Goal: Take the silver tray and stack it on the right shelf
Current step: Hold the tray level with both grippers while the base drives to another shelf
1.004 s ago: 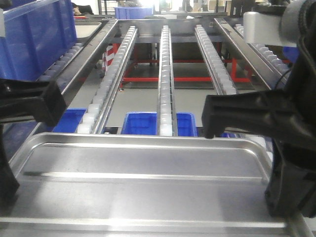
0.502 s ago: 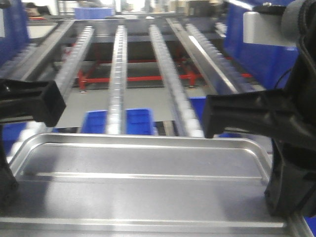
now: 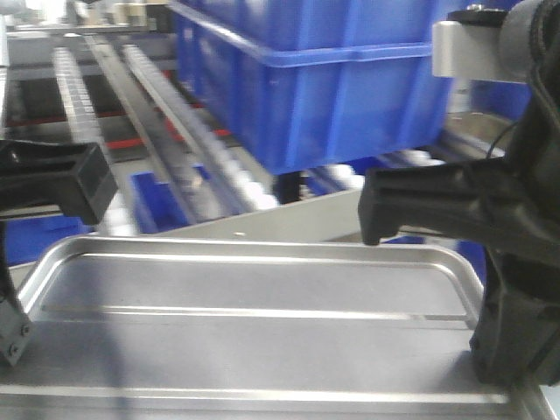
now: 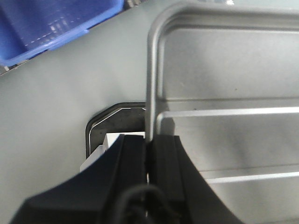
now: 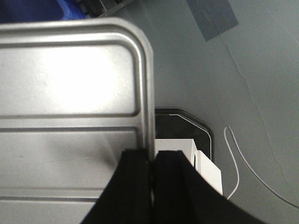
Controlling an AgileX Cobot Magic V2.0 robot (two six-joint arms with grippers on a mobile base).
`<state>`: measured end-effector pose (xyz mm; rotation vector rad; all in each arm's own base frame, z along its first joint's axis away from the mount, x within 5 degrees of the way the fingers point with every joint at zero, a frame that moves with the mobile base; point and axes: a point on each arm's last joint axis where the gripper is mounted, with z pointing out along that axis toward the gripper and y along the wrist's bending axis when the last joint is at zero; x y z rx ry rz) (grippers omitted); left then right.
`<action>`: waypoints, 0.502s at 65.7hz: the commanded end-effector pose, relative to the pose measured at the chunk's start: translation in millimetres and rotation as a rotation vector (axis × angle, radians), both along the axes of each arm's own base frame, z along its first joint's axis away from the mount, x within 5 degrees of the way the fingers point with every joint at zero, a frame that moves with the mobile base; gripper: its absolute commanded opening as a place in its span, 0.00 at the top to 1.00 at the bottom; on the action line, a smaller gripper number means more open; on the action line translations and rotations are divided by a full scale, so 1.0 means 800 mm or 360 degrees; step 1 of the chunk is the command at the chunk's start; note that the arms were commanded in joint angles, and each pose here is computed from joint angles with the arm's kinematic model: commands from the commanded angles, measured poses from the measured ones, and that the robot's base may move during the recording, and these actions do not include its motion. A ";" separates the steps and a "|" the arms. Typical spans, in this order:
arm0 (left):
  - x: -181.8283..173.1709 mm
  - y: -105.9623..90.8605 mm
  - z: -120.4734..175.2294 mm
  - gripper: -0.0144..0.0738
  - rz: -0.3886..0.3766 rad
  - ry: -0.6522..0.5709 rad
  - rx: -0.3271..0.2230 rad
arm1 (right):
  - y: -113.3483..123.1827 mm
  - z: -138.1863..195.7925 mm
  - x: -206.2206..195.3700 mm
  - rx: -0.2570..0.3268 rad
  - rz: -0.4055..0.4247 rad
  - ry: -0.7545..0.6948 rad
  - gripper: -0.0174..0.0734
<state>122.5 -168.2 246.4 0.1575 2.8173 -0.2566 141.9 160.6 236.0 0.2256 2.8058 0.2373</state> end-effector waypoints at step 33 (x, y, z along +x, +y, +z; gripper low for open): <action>-0.001 0.003 0.012 0.94 -0.0010 -0.0043 0.0001 | -0.006 0.014 0.003 -0.0021 0.0011 -0.0078 0.74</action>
